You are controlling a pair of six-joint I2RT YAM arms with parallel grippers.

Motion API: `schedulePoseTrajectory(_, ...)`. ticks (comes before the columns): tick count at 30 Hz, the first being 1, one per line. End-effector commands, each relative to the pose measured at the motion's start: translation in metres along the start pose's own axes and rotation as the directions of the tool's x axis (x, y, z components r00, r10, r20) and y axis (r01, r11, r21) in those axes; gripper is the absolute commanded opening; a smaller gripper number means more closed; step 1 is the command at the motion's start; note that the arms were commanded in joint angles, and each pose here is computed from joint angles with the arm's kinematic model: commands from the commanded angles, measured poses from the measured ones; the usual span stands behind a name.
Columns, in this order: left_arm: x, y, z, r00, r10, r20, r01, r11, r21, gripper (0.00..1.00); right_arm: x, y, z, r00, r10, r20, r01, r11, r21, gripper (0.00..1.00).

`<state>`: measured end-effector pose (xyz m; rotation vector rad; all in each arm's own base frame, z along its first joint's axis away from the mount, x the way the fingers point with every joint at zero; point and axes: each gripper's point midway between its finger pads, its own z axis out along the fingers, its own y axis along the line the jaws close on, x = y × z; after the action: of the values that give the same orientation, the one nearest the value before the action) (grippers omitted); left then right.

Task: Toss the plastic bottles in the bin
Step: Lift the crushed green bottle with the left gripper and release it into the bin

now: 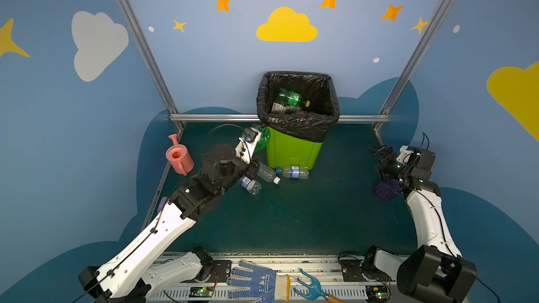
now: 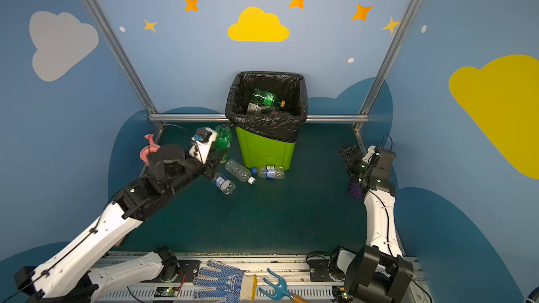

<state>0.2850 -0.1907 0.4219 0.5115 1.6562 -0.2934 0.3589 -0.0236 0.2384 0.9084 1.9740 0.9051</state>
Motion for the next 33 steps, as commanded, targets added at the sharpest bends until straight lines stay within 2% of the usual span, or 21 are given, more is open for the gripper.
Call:
schedulePoseTrajectory(1, -0.081, 0.023, -0.023, 0.968, 0.033, 0.248, -0.022, 0.999, -0.046, 0.30, -0.001, 0.003, 0.000, 1.000, 0.000, -0.003, 0.000, 1.000, -0.027, 0.98)
schedulePoseTrajectory(6, -0.165, 0.041, -0.045, 0.842, -0.023, 0.539, 0.050, 0.998, -0.035, 0.30, 0.002, 0.001, -0.008, 1.000, -0.001, 0.004, 0.001, 1.000, -0.023, 0.98)
schedulePoseTrajectory(8, -0.185, 0.039, -0.038, 0.802, -0.051, 0.595, 0.059, 0.998, 0.006, 0.30, 0.002, -0.001, -0.013, 1.000, 0.000, 0.010, 0.000, 1.000, -0.021, 0.98)
schedulePoseTrajectory(10, -0.198, 0.036, -0.017, 0.790, -0.097, 0.606, 0.076, 0.995, 0.060, 0.31, 0.002, -0.005, -0.019, 1.000, 0.003, 0.022, -0.003, 1.000, -0.016, 0.98)
schedulePoseTrajectory(13, -0.197, 0.031, 0.048, 0.822, -0.221, 0.525, 0.158, 0.974, 0.163, 0.31, 0.002, -0.010, -0.023, 0.999, 0.009, 0.039, -0.009, 1.000, -0.015, 0.98)
schedulePoseTrajectory(15, -0.182, 0.023, 0.105, 0.869, -0.301, 0.394, 0.229, 0.948, 0.219, 0.34, 0.002, -0.011, -0.024, 0.999, 0.011, 0.045, -0.010, 1.000, -0.017, 0.98)
schedulePoseTrajectory(17, -0.168, 0.018, 0.148, 0.892, -0.357, 0.277, 0.296, 0.925, 0.239, 0.46, 0.001, -0.011, -0.024, 0.999, 0.015, 0.038, -0.014, 1.000, -0.020, 0.98)
schedulePoseTrajectory(19, -0.172, -0.001, 0.161, 0.892, -0.379, 0.247, 0.282, 0.893, 0.351, 0.61, 0.002, -0.009, -0.026, 1.000, 0.006, 0.027, -0.005, 1.000, -0.025, 0.98)
schedulePoseTrajectory(21, -0.193, -0.006, 0.147, 0.855, -0.405, 0.326, 0.257, 0.875, 0.411, 0.73, 0.001, -0.010, -0.031, 0.999, -0.011, 0.033, 0.011, 1.000, -0.014, 0.98)
schedulePoseTrajectory(24, -0.212, -0.005, 0.116, 0.797, -0.395, 0.457, 0.207, 0.889, 0.409, 0.86, 0.002, -0.019, -0.033, 0.999, -0.008, 0.042, 0.007, 1.000, 0.007, 0.98)
schedulePoseTrajectory(27, -0.212, -0.002, 0.091, 0.789, -0.348, 0.506, 0.180, 0.919, 0.351, 1.00, 0.008, -0.030, -0.028, 0.999, 0.027, 0.032, -0.027, 1.000, 0.008, 0.98)
schedulePoseTrajectory(33, -0.184, 0.014, 0.060, 0.805, -0.288, 0.519, 0.193, 0.954, 0.230, 1.00, 0.017, -0.036, -0.015, 0.996, 0.083, -0.031, -0.084, 0.996, -0.022, 0.98)
